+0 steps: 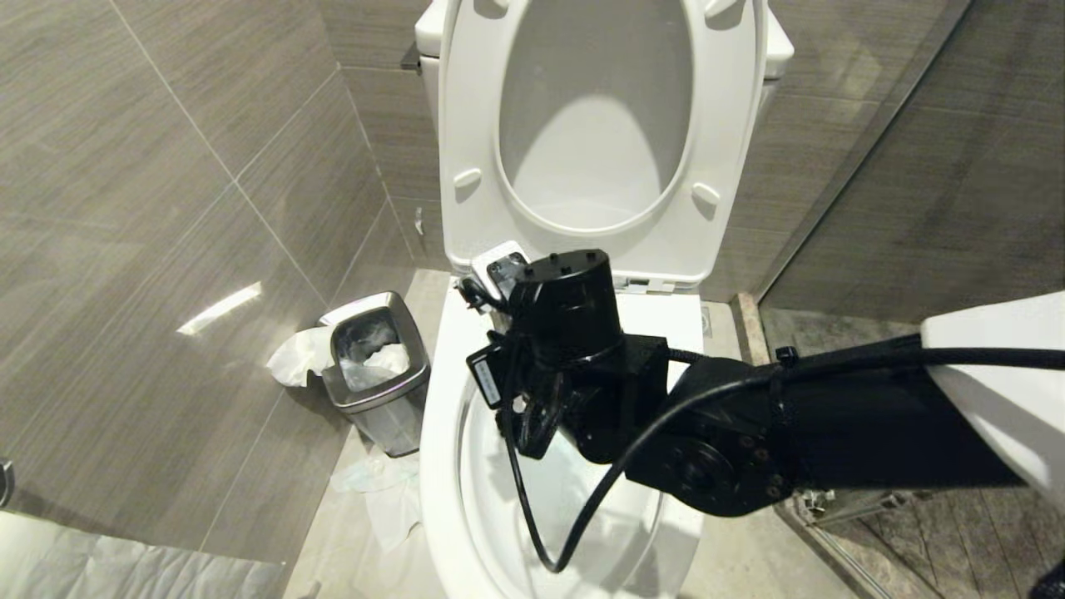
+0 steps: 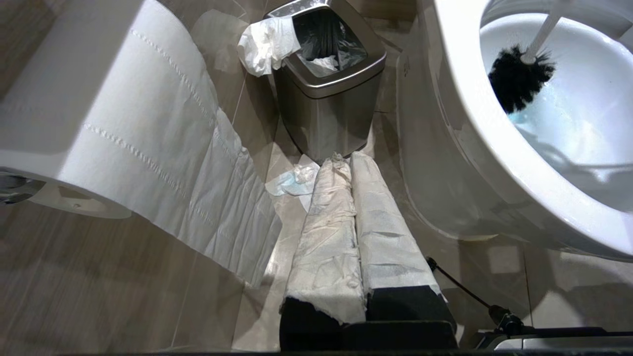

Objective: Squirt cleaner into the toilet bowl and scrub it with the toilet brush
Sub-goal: Scrub the toilet bowl

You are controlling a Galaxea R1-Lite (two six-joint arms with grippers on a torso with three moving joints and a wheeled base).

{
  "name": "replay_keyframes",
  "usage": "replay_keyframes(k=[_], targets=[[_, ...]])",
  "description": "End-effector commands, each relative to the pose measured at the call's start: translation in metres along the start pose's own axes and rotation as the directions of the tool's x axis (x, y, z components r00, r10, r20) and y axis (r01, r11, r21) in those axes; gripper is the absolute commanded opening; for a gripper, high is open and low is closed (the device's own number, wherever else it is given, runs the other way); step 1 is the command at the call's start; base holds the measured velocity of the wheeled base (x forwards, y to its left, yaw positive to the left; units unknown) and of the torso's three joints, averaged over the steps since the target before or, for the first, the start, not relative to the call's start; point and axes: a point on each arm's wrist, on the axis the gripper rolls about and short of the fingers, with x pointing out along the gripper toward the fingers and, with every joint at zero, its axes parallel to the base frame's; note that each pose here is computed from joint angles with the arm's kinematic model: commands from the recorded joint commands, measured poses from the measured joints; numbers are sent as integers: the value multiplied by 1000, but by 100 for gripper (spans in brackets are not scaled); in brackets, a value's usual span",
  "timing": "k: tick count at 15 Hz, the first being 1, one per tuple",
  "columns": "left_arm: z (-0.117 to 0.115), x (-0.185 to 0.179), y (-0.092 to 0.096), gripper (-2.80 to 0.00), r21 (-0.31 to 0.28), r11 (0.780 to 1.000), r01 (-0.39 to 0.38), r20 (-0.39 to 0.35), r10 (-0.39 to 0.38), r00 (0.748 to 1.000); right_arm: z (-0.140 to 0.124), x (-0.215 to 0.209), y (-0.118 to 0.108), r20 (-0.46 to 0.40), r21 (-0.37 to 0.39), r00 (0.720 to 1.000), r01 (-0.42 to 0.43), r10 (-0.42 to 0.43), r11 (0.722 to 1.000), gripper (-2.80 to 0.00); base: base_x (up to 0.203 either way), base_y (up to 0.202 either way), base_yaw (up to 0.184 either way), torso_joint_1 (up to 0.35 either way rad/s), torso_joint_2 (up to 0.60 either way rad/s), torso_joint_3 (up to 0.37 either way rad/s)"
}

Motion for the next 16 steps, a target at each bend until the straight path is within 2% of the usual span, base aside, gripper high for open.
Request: replay_keyframes(k=[1, 6, 9, 13, 16], targets=[[-1, 0, 0, -280, 0, 1000, 1, -3, -1, 1000, -4, 17, -12, -4, 4, 999, 44, -44, 999, -280, 0, 0, 0, 0, 0, 0], [-1, 0, 0, -280, 0, 1000, 1, -3, -1, 1000, 4, 36, -64, 14, 37, 987, 158, -158, 987, -280, 0, 0, 0, 0, 0, 0], [-1, 0, 0, -280, 0, 1000, 0, -3, 0, 1000, 13, 14, -89, 2, 23, 984, 181, -181, 983, -280, 0, 0, 0, 0, 0, 0], [-1, 0, 0, -280, 0, 1000, 0, -3, 0, 1000, 0, -33, -99, -70, -14, 988, 134, -134, 991, -280, 0, 0, 0, 0, 0, 0], [-1, 0, 0, -280, 0, 1000, 1, -3, -1, 1000, -15, -74, -84, -112, -33, 992, 56, -59, 998, -280, 0, 0, 0, 0, 0, 0]])
